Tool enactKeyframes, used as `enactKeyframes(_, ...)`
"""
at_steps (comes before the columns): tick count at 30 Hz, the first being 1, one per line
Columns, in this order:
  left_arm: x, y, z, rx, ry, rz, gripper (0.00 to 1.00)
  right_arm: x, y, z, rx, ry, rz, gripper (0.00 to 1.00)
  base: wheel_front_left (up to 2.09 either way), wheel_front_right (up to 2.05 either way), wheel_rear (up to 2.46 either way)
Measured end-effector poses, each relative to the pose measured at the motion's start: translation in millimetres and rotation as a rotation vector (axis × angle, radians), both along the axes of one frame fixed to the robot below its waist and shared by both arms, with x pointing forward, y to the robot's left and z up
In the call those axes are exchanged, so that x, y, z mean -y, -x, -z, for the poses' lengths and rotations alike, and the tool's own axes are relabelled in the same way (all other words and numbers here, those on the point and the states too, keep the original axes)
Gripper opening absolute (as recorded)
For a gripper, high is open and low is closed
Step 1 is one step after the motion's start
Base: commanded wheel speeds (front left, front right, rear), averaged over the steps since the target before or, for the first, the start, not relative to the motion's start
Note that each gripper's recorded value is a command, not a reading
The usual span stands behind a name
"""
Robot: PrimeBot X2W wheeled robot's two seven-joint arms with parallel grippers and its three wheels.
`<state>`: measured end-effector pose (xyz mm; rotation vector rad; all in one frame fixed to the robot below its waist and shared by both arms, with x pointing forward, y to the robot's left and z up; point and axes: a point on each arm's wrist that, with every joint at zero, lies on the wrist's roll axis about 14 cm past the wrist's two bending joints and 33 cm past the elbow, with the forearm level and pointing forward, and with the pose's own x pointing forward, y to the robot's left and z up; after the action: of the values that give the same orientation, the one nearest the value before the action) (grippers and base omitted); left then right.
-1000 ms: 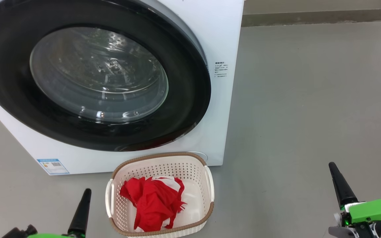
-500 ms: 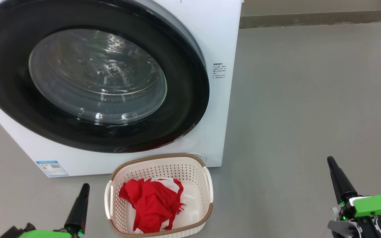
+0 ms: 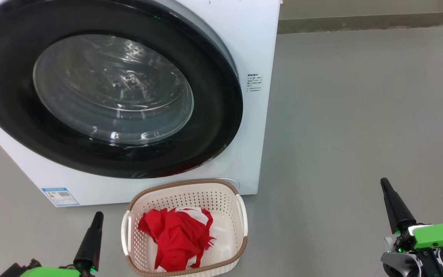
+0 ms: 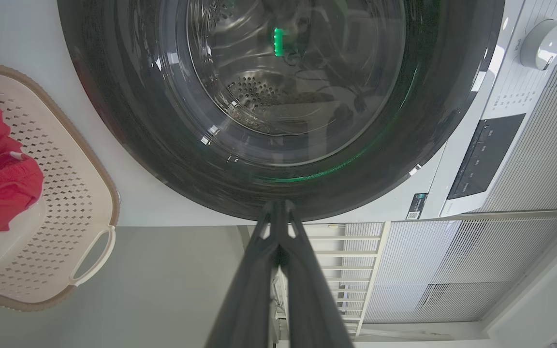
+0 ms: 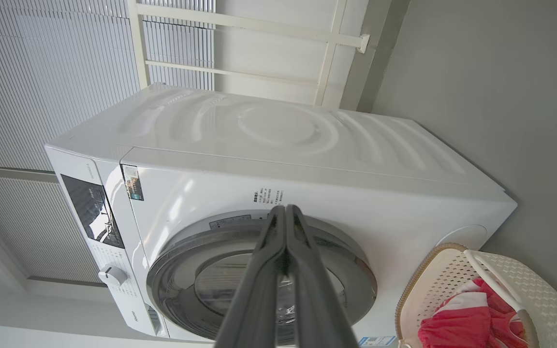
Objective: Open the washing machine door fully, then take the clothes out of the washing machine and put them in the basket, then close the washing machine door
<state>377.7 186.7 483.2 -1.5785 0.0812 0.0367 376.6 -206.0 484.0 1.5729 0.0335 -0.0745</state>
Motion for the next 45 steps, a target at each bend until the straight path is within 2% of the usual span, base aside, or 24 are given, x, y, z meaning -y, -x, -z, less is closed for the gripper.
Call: enactKeyframes(45, -1.4, 0.1, 0.0, 0.000, 0.003, -0.005, 0.00, -0.8, 0.0, 0.1, 0.000, -0.003, -0.005, 0.00, 0.00, 0.00, 0.00)
